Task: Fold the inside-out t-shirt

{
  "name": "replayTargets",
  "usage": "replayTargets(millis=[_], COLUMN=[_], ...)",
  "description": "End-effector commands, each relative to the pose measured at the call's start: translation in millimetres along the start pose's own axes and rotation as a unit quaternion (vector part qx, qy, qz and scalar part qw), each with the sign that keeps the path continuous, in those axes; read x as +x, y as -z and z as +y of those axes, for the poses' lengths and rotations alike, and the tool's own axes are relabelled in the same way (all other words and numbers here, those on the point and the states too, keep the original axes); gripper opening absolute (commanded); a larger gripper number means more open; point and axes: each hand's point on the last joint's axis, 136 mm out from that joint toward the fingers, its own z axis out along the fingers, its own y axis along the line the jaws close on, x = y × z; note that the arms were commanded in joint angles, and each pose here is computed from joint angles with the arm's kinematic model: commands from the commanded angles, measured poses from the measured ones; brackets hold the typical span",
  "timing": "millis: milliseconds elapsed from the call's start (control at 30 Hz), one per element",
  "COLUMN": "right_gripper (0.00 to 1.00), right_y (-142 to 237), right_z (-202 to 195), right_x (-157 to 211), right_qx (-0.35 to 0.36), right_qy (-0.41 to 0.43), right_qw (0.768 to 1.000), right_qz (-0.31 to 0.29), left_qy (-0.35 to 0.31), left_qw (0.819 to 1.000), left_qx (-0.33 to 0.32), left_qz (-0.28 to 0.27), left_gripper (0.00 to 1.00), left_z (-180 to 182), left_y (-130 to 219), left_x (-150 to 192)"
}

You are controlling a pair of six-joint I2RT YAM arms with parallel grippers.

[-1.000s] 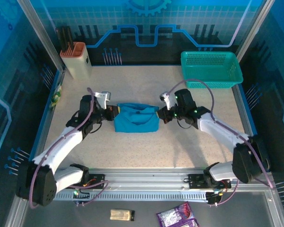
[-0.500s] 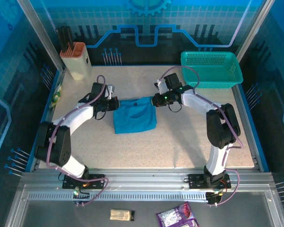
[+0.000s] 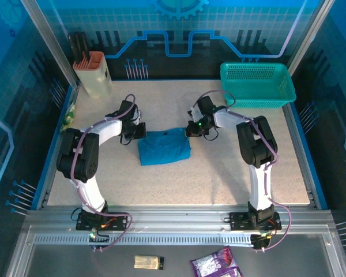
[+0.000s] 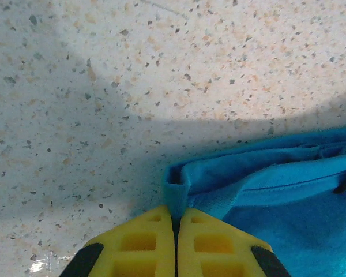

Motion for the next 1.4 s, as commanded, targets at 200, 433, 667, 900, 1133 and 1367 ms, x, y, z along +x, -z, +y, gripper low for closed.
replayTargets(millis=[200,433,667,900,1133,1367], right_gripper=[0.30,0.40,0.34,0.23,0.18,0.18], right_y=[39.5,81.5,54.6,5.8,-15.3,26.6], right_z=[7.8,42.9,95.6,63.3,21.0,58.2], right_x=[2.3,15.6,45.2,92.2,129.5,102.6], right_qx=[0.012,0.019,-0.078,-0.065,-0.021,-0.045], right_qy=[-0.026,-0.003,-0.019,-0.092,-0.136,-0.100], right_qw=[1.000,0.999,0.997,0.992,0.987,0.993], right_qz=[-0.009,-0.038,0.008,0.062,0.086,0.052], left_qy=[0.011,0.004,0.008,0.060,0.075,0.047], left_qw=[0.999,0.999,0.997,0.990,0.989,0.995], left_qx=[0.001,0.024,0.066,0.077,0.028,0.057], left_qz=[-0.044,-0.045,0.025,0.101,0.122,0.072], left_gripper=[0.28,0.33,0.24,0.17,0.13,0.14], left_z=[-9.2,-30.9,-64.1,-55.2,-22.0,-46.9], left_y=[54.4,99.9,77.4,28.9,15.7,46.9], left_x=[-19.8,-1.9,59.3,123.9,156.8,120.4])
